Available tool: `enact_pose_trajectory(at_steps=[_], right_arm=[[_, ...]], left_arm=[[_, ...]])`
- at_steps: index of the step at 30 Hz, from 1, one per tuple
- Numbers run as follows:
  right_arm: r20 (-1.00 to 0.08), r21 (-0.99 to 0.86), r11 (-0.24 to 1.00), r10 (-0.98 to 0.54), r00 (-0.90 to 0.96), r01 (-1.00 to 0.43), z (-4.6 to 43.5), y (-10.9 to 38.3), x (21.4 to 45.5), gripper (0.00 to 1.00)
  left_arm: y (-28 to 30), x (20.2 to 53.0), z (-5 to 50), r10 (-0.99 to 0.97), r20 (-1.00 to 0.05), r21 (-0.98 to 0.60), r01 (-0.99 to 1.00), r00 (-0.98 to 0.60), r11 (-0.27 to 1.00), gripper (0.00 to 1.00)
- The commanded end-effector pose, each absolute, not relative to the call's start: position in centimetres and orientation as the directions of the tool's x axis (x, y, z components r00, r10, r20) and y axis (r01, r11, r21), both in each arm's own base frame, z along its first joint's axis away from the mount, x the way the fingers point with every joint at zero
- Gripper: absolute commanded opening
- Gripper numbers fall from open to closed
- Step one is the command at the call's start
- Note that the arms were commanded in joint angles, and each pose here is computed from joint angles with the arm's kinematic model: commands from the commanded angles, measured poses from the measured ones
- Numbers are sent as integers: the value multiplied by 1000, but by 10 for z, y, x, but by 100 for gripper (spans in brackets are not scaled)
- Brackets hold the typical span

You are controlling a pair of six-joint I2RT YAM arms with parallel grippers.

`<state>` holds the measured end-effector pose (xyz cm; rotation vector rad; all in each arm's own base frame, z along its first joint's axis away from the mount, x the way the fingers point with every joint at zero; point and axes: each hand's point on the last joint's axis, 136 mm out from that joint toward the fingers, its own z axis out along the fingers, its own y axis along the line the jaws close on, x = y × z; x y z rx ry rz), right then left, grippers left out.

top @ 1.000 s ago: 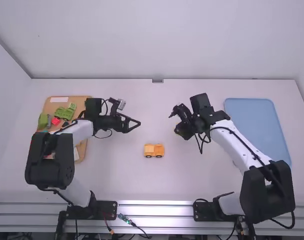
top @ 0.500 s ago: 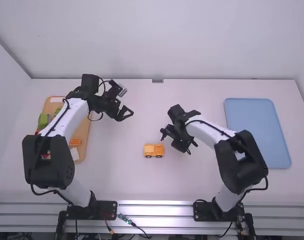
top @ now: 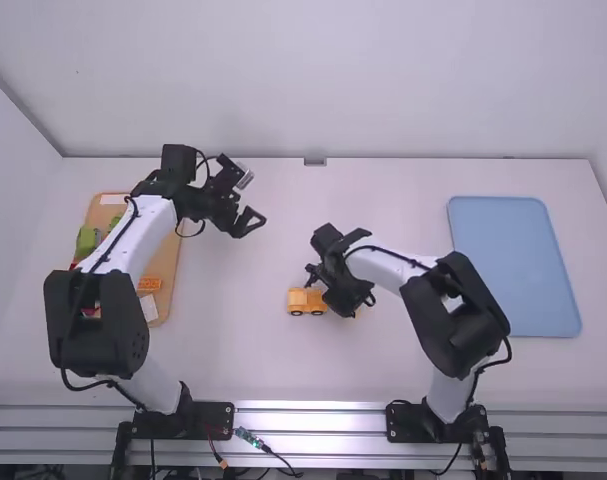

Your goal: Assemble lego blocks to make yellow taxi

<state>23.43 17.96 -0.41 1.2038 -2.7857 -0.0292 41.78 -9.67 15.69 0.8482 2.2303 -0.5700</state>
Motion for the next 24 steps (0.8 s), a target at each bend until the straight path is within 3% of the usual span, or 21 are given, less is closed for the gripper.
enact_pose_trajectory(at_steps=[1,6,9,11,14,16,20,24], right_arm=[[86,41,834,-552,-830,-550,1,185,241,0],[44,13,936,-353,-935,-353,-4,185,252,0],[3,-32,987,-159,-987,-159,-5,174,265,0],[-25,-77,995,54,-998,56,-4,161,272,0],[-42,-105,948,297,-954,300,-2,144,273,0],[-22,-117,852,511,-859,510,-1,131,269,0],[46,-97,683,730,-682,724,-1,128,265,0],[114,-63,552,831,-544,831,-2,133,270,0]], left_arm=[[-101,420,165,413,-740,-148,727,-532,671,99],[-101,418,164,414,-733,-154,724,-540,672,99],[-100,419,163,416,-730,-150,722,-542,676,99],[-100,419,163,416,-731,-150,722,-541,676,99],[-100,419,163,416,-731,-149,722,-540,676,99],[-100,419,163,416,-731,-150,722,-541,676,99],[-97,420,163,412,-731,-149,717,-544,681,99],[-100,419,163,414,-732,-151,721,-541,676,99]])
